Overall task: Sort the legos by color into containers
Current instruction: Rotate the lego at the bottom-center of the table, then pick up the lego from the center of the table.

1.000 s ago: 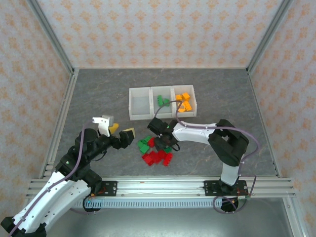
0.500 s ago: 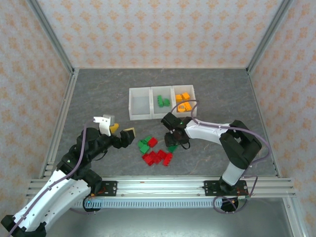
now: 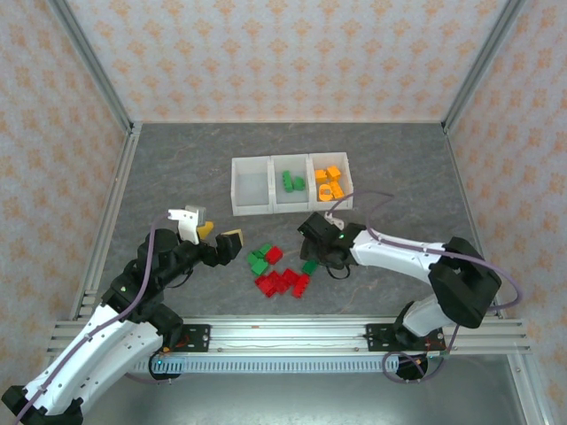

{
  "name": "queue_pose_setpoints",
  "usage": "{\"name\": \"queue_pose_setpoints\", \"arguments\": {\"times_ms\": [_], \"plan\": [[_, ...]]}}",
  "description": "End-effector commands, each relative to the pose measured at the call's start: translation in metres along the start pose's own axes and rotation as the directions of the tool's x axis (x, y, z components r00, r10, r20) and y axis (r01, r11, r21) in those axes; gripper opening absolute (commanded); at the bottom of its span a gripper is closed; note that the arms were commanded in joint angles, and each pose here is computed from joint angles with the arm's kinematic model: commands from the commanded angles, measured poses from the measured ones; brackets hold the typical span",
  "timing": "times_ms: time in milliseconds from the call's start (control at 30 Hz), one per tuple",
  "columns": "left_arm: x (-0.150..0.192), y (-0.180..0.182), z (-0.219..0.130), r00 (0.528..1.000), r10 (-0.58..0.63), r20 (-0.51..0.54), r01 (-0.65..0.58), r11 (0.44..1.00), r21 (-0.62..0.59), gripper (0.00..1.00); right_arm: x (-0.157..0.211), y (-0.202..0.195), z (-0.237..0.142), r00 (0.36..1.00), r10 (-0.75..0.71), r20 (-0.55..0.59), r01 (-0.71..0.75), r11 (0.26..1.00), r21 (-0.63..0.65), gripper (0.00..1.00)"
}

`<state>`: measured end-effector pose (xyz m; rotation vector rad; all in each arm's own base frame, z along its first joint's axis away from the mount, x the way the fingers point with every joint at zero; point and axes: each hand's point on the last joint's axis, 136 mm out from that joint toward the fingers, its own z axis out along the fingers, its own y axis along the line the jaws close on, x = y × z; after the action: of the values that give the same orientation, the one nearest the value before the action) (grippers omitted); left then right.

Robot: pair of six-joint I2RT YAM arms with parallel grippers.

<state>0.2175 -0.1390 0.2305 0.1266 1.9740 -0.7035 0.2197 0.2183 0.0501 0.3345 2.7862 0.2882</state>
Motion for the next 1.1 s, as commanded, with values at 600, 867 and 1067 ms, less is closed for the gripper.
{"name": "queue_pose_setpoints", "arguments": {"times_ms": [600,867,1067], "plan": [[-0.007,-0.013,-0.009,0.999,0.015,0.037,-0.017,0.998,0.064,0.99,0.005,0.022,0.032,0.997,-0.024,0.073,0.012,0.987,0.162,0.37],[-0.007,-0.013,-0.009,0.999,0.015,0.038,-0.017,0.998,0.066,0.99,-0.03,0.052,0.009,0.974,-0.166,0.155,0.136,0.974,0.183,0.21],[-0.008,-0.012,-0.01,0.999,0.013,0.041,-0.016,0.998,0.062,0.99,-0.095,0.104,-0.041,0.921,-0.262,0.289,0.247,0.965,0.086,0.2]]}}
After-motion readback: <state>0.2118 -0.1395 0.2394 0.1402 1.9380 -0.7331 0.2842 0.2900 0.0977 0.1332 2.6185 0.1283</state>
